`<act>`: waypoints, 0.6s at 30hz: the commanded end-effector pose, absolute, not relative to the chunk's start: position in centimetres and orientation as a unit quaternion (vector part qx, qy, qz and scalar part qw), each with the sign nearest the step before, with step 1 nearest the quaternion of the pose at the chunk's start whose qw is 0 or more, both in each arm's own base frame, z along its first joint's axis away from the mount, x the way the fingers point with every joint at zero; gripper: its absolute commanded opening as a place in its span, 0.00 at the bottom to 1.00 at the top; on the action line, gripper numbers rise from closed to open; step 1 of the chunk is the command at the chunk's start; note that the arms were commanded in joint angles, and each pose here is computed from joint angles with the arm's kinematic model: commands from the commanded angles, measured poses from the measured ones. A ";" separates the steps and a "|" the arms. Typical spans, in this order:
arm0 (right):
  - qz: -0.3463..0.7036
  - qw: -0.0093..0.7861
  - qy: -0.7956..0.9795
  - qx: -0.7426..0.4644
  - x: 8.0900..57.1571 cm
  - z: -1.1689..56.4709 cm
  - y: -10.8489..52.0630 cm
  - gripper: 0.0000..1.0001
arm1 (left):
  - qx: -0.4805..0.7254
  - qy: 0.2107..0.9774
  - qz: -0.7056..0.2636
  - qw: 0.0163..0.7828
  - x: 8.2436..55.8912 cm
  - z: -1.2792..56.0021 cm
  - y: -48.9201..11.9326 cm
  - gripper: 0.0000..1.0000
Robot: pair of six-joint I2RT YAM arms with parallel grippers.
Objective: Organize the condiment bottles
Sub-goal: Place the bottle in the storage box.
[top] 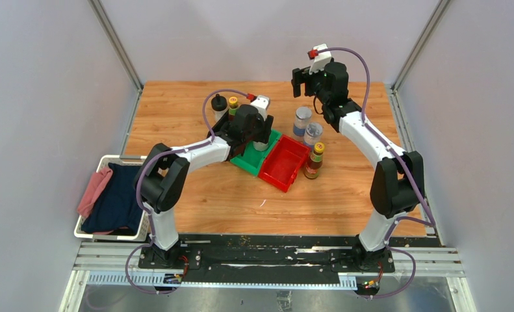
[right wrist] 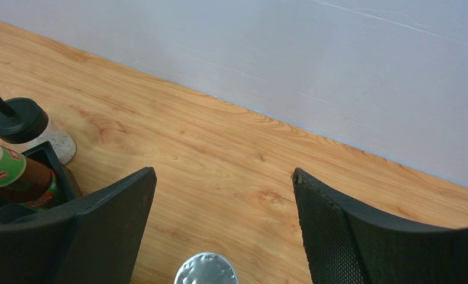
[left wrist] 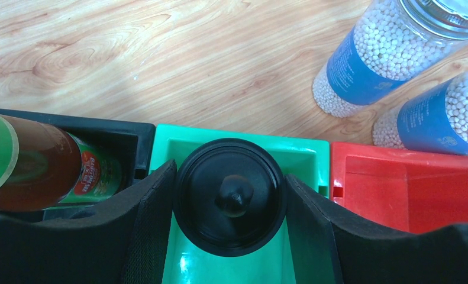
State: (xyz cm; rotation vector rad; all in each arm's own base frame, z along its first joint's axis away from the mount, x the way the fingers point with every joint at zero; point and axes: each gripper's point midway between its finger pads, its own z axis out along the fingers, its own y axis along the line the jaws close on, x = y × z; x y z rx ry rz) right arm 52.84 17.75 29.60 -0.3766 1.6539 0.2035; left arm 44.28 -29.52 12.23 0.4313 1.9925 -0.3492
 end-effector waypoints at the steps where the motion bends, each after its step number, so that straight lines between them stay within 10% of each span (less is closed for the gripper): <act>1: 0.090 0.655 0.733 -0.159 53.4 29.0 16.9 0.89 | 0.167 0.821 -0.151 0.525 45.0 12.5 -29.6 0.56; 18: 0.093 0.656 0.732 -0.159 53.4 29.3 17.0 0.89 | 0.151 0.819 -0.142 0.535 44.7 13.7 -28.7 0.81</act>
